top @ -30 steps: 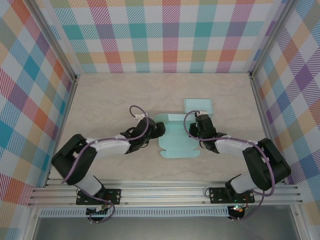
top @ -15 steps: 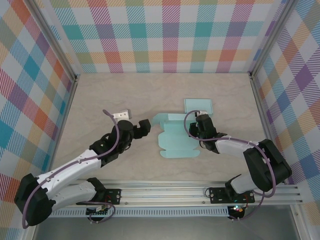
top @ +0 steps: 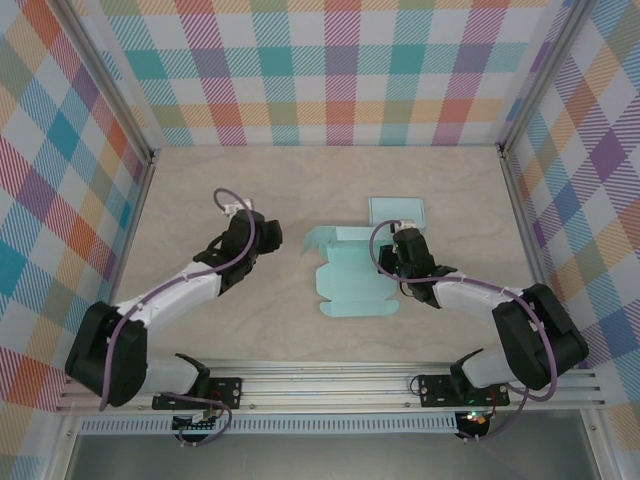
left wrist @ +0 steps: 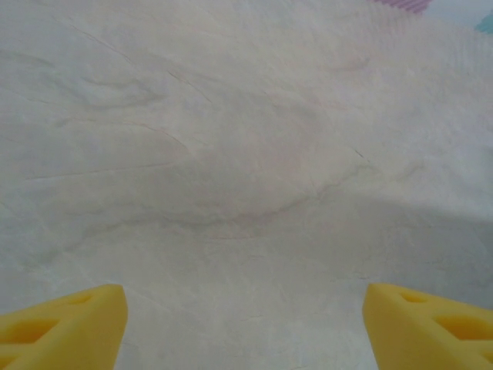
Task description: Fold the paper box
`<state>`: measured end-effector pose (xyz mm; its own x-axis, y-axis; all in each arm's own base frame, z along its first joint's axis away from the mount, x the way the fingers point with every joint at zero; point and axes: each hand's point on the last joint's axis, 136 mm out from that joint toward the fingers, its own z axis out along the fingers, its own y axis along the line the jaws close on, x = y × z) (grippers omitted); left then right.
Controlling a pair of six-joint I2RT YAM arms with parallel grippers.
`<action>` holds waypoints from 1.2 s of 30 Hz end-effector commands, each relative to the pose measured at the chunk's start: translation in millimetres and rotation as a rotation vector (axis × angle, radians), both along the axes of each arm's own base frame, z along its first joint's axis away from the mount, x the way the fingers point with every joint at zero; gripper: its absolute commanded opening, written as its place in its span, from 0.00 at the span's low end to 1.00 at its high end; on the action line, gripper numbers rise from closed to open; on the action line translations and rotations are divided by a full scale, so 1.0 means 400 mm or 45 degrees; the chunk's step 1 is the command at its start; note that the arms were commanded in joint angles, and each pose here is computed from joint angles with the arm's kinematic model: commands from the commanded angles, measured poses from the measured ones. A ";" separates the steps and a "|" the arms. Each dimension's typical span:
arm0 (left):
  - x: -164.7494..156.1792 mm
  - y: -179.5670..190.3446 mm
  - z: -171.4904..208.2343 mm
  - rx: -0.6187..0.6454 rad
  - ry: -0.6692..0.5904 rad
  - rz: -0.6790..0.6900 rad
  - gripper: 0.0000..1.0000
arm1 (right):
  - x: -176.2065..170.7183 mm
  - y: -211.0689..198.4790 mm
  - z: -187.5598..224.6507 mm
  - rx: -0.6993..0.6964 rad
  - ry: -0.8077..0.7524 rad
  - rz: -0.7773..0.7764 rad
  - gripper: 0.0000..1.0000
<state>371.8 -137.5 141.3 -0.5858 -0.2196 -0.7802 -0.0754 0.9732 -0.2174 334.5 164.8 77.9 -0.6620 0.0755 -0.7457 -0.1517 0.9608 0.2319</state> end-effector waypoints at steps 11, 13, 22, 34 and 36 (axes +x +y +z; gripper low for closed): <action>0.041 -0.224 -0.022 -0.227 0.002 -0.467 0.68 | 0.020 0.012 -0.022 -0.022 0.062 -0.035 0.00; 0.029 -0.247 -0.032 -0.236 0.015 -0.510 0.67 | 0.026 0.007 -0.030 -0.033 0.077 -0.059 0.00; -0.041 -0.323 -0.072 -0.260 0.076 -0.635 0.56 | 0.039 0.008 -0.057 -0.053 0.121 -0.092 0.00; -0.099 -0.380 -0.109 -0.255 0.062 -0.802 0.44 | 0.053 0.035 -0.069 -0.042 0.147 -0.047 0.00; -0.102 -0.390 -0.104 -0.229 0.043 -0.847 0.44 | 0.053 0.036 -0.070 -0.042 0.152 -0.045 0.00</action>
